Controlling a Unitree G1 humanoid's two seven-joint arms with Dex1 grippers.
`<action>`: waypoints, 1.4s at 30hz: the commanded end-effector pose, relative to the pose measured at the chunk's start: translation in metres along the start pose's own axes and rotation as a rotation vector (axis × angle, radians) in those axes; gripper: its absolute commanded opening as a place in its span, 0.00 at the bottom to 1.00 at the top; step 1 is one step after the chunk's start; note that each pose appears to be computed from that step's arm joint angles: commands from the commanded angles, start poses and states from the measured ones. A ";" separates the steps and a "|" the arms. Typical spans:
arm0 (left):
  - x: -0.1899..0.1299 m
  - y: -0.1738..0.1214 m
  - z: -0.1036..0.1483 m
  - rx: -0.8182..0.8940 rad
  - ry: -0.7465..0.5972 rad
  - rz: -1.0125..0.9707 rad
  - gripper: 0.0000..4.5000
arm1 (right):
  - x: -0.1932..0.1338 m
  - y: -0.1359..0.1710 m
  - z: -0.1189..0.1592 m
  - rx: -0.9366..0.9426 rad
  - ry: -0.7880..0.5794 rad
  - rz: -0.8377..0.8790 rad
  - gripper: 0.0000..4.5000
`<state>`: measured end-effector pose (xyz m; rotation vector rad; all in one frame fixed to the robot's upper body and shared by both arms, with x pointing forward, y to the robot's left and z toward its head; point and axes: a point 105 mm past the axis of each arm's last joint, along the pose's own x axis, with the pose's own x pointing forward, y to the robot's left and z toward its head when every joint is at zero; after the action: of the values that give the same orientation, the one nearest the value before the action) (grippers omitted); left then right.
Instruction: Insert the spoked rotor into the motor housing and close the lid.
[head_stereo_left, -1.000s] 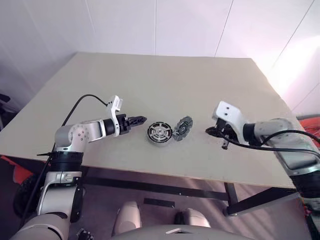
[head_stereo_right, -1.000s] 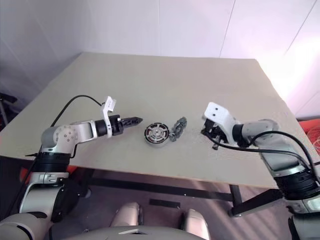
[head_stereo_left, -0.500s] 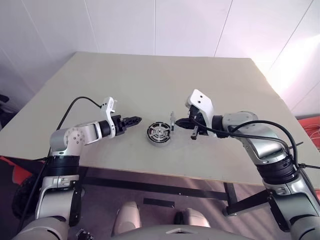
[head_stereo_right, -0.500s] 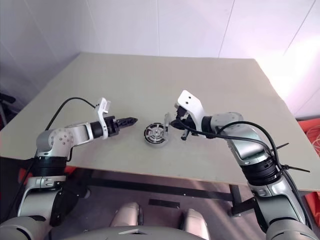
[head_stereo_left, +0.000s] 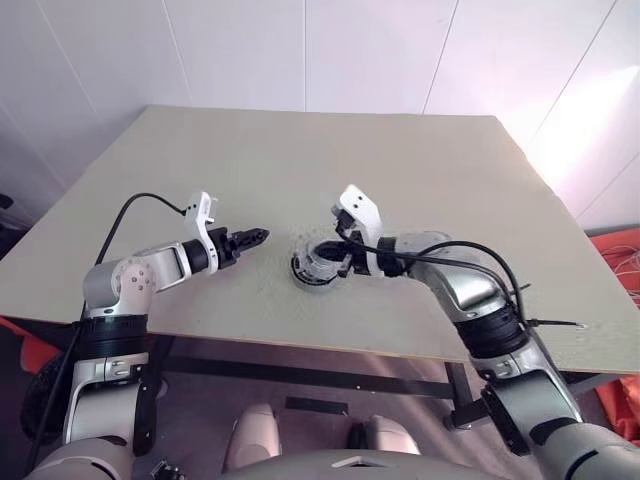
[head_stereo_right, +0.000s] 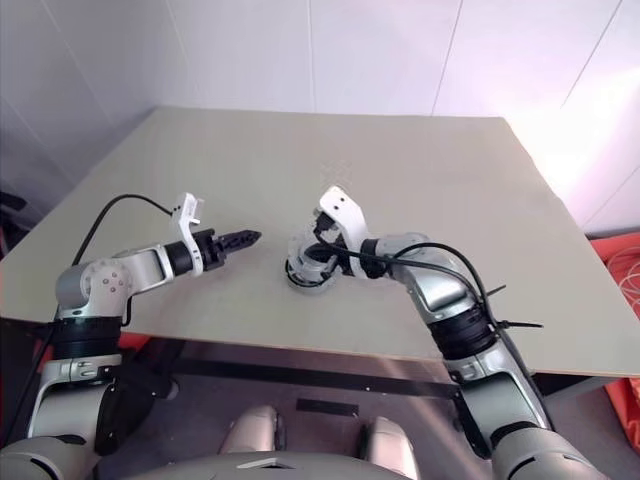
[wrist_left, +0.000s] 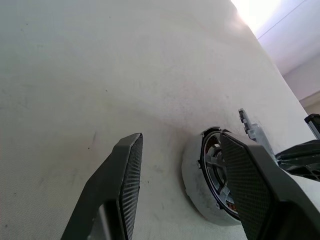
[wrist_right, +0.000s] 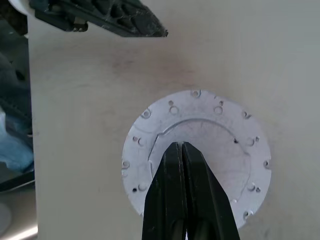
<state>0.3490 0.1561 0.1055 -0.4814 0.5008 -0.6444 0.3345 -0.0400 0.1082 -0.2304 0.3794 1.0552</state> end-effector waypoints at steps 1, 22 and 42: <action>-0.005 -0.007 0.015 0.043 -0.053 -0.014 0.57 | 0.005 -0.001 0.001 -0.021 -0.006 -0.015 0.01; -0.006 -0.003 0.025 0.057 -0.078 -0.001 0.57 | 0.007 -0.014 -0.023 0.111 -0.090 -0.062 0.01; 0.002 0.000 0.031 0.148 -0.124 0.007 0.57 | -0.010 0.009 0.015 -0.163 -0.335 0.093 0.44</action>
<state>0.3635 0.1606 0.1136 -0.4034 0.3901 -0.6265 0.3215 -0.0391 0.1082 -0.1569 0.0885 1.1941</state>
